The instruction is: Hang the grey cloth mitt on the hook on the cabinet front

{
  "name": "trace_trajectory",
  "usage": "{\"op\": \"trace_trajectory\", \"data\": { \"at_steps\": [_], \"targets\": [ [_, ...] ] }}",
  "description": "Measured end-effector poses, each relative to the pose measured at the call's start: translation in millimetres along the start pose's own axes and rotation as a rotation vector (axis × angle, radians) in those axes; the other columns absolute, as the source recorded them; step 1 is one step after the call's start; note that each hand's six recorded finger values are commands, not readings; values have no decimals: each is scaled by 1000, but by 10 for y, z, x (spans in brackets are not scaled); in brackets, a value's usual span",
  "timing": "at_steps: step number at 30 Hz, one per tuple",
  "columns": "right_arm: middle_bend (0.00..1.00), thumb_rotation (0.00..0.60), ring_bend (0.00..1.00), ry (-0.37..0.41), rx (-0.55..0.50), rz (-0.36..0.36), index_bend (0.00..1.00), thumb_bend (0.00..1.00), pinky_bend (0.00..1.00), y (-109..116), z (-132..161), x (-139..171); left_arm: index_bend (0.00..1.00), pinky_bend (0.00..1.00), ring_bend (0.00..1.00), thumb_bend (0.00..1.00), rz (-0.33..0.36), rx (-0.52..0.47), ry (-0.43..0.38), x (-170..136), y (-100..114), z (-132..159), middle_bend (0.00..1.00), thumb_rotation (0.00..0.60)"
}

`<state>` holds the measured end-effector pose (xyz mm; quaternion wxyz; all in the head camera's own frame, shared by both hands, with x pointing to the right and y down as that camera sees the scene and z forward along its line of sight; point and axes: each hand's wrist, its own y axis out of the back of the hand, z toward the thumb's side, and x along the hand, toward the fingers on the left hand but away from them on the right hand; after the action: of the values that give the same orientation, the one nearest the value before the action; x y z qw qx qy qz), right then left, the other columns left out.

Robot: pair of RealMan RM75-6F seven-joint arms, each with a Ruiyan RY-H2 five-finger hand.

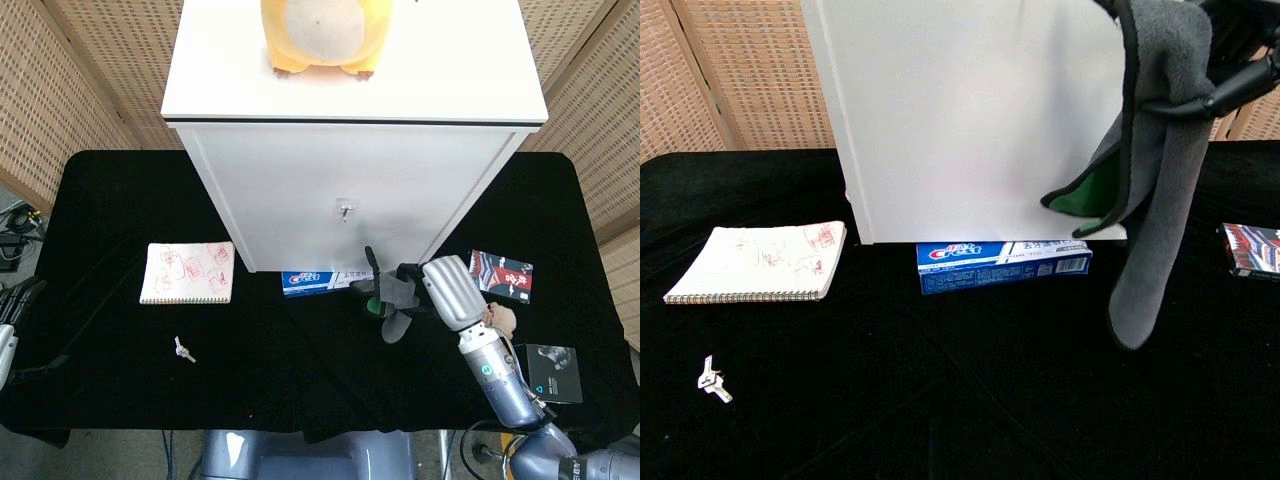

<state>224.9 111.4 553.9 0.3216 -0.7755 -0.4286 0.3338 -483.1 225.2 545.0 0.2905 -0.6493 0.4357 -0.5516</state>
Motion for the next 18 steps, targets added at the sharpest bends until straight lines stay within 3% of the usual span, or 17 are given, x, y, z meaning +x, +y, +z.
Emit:
{"op": "trace_trajectory", "data": {
  "at_steps": [8, 18],
  "targets": [
    [1000, 600, 1000, -12, 128, -90, 855, 643, 1000, 172, 62, -43, 0, 0, 0, 0, -1, 2, 3, 7, -5, -1, 0, 600],
    [1000, 600, 1000, -76, 296, -77, 862, 653, 1000, 150, 150, -170, 0, 0, 0, 0, 2, 5, 11, 17, -3, -15, 0, 600]
  ]
}}
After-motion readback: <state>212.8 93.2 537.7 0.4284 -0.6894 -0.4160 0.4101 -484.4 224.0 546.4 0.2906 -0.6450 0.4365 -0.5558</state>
